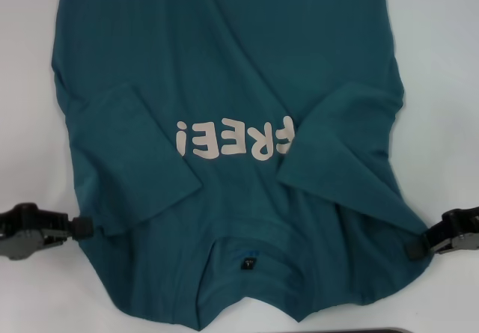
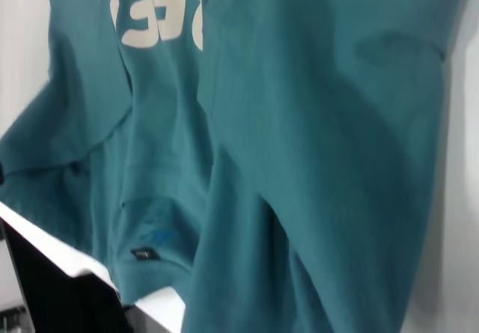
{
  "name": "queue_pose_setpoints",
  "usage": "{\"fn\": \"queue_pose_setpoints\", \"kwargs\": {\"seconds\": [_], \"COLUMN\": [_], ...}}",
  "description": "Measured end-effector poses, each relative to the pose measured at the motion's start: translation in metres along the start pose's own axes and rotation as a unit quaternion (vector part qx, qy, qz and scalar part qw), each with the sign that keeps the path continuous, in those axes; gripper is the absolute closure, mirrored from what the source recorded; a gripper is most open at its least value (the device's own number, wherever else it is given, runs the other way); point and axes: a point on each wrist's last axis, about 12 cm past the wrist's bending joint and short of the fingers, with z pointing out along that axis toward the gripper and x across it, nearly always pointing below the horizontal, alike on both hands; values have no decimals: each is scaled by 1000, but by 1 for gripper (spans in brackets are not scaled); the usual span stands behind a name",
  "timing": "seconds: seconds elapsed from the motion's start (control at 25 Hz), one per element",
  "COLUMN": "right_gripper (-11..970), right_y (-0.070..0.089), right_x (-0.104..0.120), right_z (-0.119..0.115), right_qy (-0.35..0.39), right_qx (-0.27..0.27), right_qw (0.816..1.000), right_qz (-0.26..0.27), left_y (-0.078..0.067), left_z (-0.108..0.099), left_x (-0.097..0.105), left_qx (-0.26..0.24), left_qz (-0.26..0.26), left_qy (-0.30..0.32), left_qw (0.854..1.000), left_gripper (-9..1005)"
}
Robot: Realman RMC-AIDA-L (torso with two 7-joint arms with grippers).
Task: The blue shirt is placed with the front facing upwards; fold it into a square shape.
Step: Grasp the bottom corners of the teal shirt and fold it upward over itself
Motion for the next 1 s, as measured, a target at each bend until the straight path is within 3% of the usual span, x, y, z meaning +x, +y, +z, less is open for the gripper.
{"fn": "queue_pose_setpoints", "kwargs": {"seconds": [0.32,1.0], "right_gripper": [935,935], "right_y": [0,-13], "right_x": [5,13], "right_z": [-25,-43], "right_qy": [15,18], "right_qx": [35,89], "right_qw": [999,995], "right_qz": [-2,32], "left_y": [2,14], "left_z": [-3,-26], "left_x": [14,23], "left_qx": [-10,-76], "left_qz": [-1,-36], "left_qy": [50,31], "left_qw": [999,996], "left_gripper": [995,996]}}
